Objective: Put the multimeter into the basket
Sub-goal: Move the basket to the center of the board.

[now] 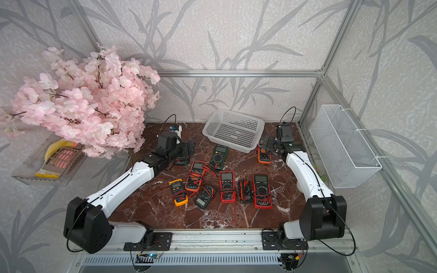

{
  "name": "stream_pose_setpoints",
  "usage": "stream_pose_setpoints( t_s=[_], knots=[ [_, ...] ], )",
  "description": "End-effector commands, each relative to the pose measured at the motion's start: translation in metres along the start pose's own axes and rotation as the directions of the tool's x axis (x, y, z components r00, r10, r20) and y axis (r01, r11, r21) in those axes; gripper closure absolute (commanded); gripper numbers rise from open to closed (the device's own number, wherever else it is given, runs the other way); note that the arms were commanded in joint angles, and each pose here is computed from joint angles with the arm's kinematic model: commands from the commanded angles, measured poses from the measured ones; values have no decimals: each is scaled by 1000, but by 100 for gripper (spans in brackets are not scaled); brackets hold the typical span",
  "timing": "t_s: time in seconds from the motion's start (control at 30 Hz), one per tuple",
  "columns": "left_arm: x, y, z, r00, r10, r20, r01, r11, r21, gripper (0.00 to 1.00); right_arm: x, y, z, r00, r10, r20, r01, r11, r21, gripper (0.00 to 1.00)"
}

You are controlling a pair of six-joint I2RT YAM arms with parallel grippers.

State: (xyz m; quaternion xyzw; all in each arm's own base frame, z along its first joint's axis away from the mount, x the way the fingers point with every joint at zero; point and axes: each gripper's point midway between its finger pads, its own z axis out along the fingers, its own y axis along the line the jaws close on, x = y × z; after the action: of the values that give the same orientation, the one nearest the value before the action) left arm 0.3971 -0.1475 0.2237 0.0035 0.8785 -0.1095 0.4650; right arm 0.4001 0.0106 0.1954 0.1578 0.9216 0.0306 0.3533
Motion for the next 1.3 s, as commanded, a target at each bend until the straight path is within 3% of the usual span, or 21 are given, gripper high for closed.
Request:
stream_pose_setpoints(
  t_s=[0.0,0.2,0.4,0.67,1.0,1.27],
  knots=[
    [10,-12,3,996,-26,-80,25,1000,-16,0,32,-13,0,985,16,-174,-5,998,59,1],
    [9,-38,16,991,-66,-120,68,998,14,0,42,-39,13,971,148,-188,-130,986,106,1],
    [-2,-50,22,991,-39,-129,42,999,21,0,65,-60,27,938,169,-301,-117,976,184,1],
    [-12,-53,29,994,-1,-108,3,1000,20,0,79,-44,45,908,157,-388,-128,987,100,1],
    [0,-55,39,988,6,-153,-3,1000,22,0,59,-30,69,899,187,-396,-163,982,93,1],
    [7,-55,40,985,0,-171,6,1000,29,0,32,-15,90,905,149,-399,-114,987,111,1]
  ],
)
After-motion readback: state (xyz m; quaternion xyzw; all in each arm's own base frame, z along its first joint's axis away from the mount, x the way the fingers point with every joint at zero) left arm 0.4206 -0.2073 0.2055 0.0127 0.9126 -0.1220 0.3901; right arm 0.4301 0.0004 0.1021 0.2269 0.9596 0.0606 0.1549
